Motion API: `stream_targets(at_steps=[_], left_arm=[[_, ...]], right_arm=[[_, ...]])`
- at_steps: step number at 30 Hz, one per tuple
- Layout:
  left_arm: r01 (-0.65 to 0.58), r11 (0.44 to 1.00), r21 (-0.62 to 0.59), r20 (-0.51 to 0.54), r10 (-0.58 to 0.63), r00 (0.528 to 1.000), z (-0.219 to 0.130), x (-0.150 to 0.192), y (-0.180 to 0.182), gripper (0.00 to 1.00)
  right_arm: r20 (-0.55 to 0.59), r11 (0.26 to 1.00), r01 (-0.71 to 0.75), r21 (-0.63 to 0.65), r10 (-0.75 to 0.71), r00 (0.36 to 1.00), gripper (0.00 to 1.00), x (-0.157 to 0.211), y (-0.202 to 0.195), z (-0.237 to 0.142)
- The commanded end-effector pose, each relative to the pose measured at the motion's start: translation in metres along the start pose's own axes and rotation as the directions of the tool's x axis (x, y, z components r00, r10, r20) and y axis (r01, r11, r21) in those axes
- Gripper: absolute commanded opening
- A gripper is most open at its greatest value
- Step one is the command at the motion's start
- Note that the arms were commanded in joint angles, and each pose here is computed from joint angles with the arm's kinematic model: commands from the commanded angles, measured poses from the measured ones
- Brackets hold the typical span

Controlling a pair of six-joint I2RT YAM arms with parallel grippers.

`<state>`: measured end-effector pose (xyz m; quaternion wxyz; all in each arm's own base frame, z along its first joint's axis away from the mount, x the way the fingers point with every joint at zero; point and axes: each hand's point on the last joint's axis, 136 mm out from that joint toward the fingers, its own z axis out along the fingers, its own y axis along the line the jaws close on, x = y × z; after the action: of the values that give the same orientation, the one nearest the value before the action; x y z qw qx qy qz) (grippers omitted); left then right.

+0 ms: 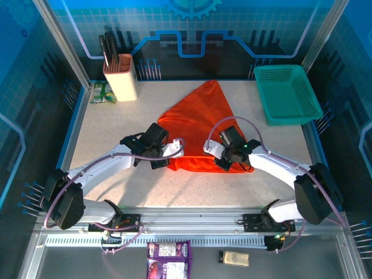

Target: Fold the inside-out t-shirt

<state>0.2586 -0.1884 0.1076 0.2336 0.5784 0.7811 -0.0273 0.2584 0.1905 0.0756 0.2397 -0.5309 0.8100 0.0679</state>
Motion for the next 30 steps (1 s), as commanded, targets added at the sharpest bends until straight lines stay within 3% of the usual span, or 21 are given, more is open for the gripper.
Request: stream_targets(at_steps=[1, 5, 7, 10, 15, 21, 25, 30], left_arm=[[0.033, 0.999, 0.024, 0.02, -0.033, 0.999, -0.007, -0.003, -0.002, 0.0], [0.04, 0.998, 0.039, 0.02, -0.041, 0.999, -0.004, -0.004, -0.003, 0.0], [0.051, 0.997, 0.054, 0.036, -0.053, 0.998, -0.004, -0.01, -0.004, 0.09], [0.076, 0.993, 0.09, 0.103, -0.085, 0.991, -0.009, -0.03, -0.004, 0.3], [0.092, 0.984, 0.154, 0.302, -0.136, 0.944, -0.021, -0.08, -0.009, 0.55], [0.107, 0.97, 0.219, 0.487, -0.204, 0.85, -0.023, -0.129, -0.02, 0.59], [0.161, 0.978, 0.133, 0.575, -0.208, 0.791, -0.016, -0.147, -0.013, 0.67], [0.231, 0.973, 0.004, 0.598, -0.188, 0.779, 0.003, -0.152, -0.004, 0.7]], right_arm=[[-0.022, 0.999, -0.047, -0.025, 0.046, 0.999, 0.02, 0.007, 0.001, -0.015], [-0.026, 0.997, -0.061, -0.048, 0.06, 0.998, 0.0, 0.006, 0.001, -0.025], [0.002, 0.995, -0.066, -0.077, 0.066, 0.998, 0.0, -0.003, 0.002, -0.031], [0.04, 0.987, -0.081, -0.141, 0.087, 0.995, 0.0, -0.02, 0.007, -0.041], [0.108, 0.962, -0.119, -0.246, 0.149, 0.983, 0.0, -0.048, 0.016, -0.056], [0.127, 0.924, -0.212, -0.317, 0.262, 0.957, 0.0, -0.067, 0.013, -0.062], [0.122, 0.896, -0.279, -0.345, 0.337, 0.933, 0.0, -0.074, 0.007, -0.061], [0.145, 0.875, -0.294, -0.385, 0.372, 0.917, 0.0, -0.083, 0.008, -0.066]])
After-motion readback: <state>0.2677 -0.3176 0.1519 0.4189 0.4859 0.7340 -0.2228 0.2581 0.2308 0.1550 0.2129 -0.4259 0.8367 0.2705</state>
